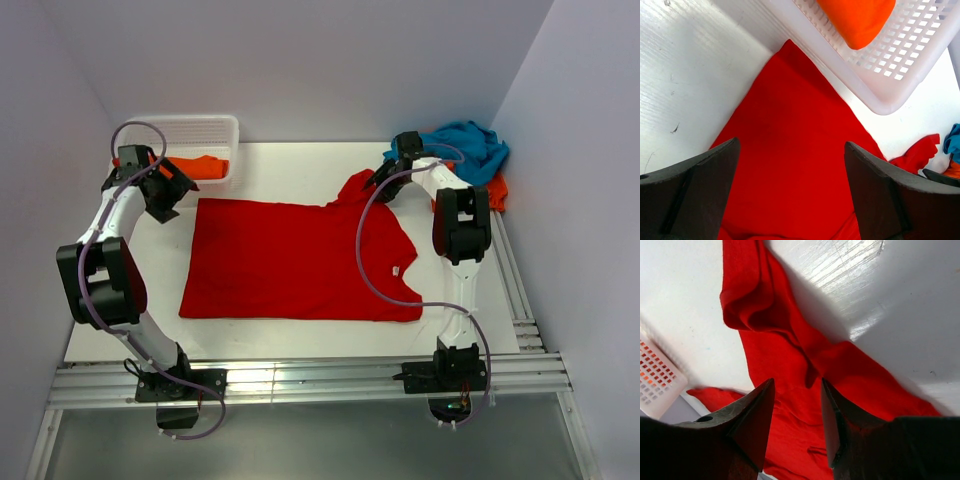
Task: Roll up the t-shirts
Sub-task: Fold the tshirt
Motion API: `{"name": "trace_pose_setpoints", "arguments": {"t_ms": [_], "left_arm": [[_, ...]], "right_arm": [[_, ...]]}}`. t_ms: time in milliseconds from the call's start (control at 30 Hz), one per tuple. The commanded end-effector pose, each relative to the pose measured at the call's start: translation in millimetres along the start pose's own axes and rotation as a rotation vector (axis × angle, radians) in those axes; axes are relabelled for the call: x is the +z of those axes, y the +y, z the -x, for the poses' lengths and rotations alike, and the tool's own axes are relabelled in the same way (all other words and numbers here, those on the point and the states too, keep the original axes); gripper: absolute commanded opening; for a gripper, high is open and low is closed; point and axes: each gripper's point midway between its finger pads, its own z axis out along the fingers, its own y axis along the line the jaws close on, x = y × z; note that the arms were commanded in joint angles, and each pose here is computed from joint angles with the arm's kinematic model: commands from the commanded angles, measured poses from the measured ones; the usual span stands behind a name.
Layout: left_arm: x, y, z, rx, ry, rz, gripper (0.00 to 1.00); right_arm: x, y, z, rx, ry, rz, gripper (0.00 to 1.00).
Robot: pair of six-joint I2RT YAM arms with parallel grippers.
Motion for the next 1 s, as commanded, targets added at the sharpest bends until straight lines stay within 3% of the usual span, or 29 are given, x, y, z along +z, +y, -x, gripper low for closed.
{"name": "trace_pose_setpoints", "arguments": {"t_ms": [0, 167, 400, 500, 567, 833, 967], "left_arm": [[-3, -5, 15, 0.021, -0.050, -0.025, 0.90], [-1, 1, 17, 0.018, -0.050, -0.013, 0.90], [3, 10, 18, 0.006, -0.049, 0.000, 0.90], [8, 16, 17, 0.000, -0.043, 0.011, 0.90], [10, 20, 16, -0.004, -0.043, 0.016, 0.90], [27, 31, 17, -0.008, -0.054, 0.026, 0.85], [41, 32, 18, -0.010, -0.057, 0.018, 0.77]], "right_arm": [[1, -2, -1, -0.002, -0.016, -0.021, 0.49], [6, -2, 1, 0.021, -0.019, -0.016, 0.38], [11, 8, 3, 0.043, -0.009, 0.012, 0.34], [13, 12, 3, 0.051, 0.003, 0.029, 0.09], [11, 16, 2, 0.060, 0.010, 0.046, 0.00], [-16, 47, 5, 0.055, 0.005, 0.123, 0.00], [-28, 60, 3, 0.047, 0.005, 0.162, 0.00]]}}
